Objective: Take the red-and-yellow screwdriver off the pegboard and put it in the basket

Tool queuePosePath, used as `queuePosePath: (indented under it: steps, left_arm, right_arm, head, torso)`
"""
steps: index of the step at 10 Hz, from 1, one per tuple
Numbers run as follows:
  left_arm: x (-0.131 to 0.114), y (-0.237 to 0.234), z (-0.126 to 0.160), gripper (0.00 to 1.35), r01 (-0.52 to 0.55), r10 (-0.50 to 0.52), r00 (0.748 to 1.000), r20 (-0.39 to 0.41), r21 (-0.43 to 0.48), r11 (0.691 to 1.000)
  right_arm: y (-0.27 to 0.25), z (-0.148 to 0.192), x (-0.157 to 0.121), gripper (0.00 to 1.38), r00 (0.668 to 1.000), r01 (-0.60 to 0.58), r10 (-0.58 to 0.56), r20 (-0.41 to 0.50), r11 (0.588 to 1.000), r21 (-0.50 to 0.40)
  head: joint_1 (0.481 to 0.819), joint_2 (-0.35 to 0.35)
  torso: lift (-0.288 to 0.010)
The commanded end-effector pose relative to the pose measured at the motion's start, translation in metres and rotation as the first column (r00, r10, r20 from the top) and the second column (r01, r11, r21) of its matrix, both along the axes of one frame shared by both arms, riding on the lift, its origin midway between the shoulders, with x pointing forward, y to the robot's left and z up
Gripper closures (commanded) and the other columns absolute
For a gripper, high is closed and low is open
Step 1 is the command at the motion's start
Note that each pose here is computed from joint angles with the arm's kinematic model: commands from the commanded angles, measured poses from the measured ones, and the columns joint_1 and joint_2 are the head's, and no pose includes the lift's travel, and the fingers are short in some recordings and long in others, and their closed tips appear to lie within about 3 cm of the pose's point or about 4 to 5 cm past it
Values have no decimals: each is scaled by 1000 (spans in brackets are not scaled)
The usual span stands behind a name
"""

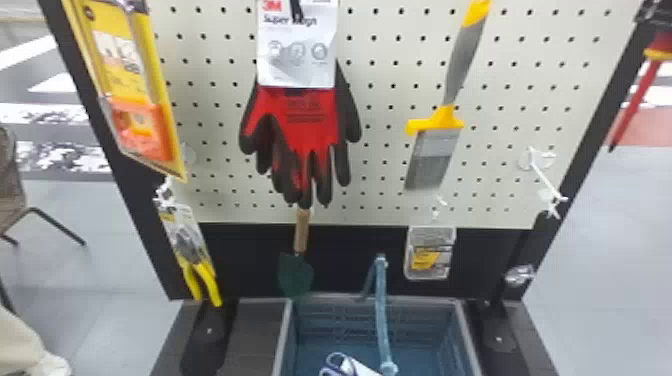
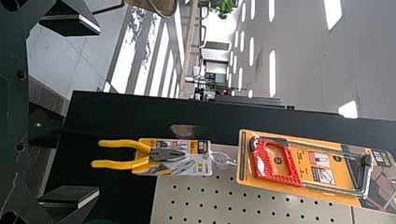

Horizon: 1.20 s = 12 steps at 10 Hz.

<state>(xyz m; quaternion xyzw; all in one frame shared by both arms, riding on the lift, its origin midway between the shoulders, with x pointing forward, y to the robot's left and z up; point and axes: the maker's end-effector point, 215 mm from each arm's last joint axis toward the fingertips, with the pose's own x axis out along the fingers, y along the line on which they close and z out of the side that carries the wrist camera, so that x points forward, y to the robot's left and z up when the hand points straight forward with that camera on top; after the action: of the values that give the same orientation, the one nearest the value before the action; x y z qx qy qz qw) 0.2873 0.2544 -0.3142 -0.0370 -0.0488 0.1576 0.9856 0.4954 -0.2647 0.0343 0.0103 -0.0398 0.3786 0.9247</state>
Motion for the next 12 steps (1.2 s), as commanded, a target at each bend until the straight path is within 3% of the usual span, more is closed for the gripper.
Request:
queuePosePath:
  steps: [1, 9, 12]
  left_arm:
    - [0, 0, 0, 99, 0, 0, 1000, 0, 0, 1000]
    - [1, -2, 1, 99, 5, -5, 1000, 1, -2, 1000]
    - [2, -3, 0, 99, 8, -8, 1000, -1, -4, 1000]
  right_arm:
    - [1, -1, -2, 1128, 1000, -1, 1, 1, 1000, 0]
    - [-2, -14, -22, 1128, 1000, 23, -23, -1, 1000, 10]
    - [-2, -23, -34, 1128, 998, 51, -53, 19, 991, 120]
  head:
    - [549, 0]
    - [549, 0]
    - [549, 0]
  torso:
    - [-100]
    - [-100]
    - [-100]
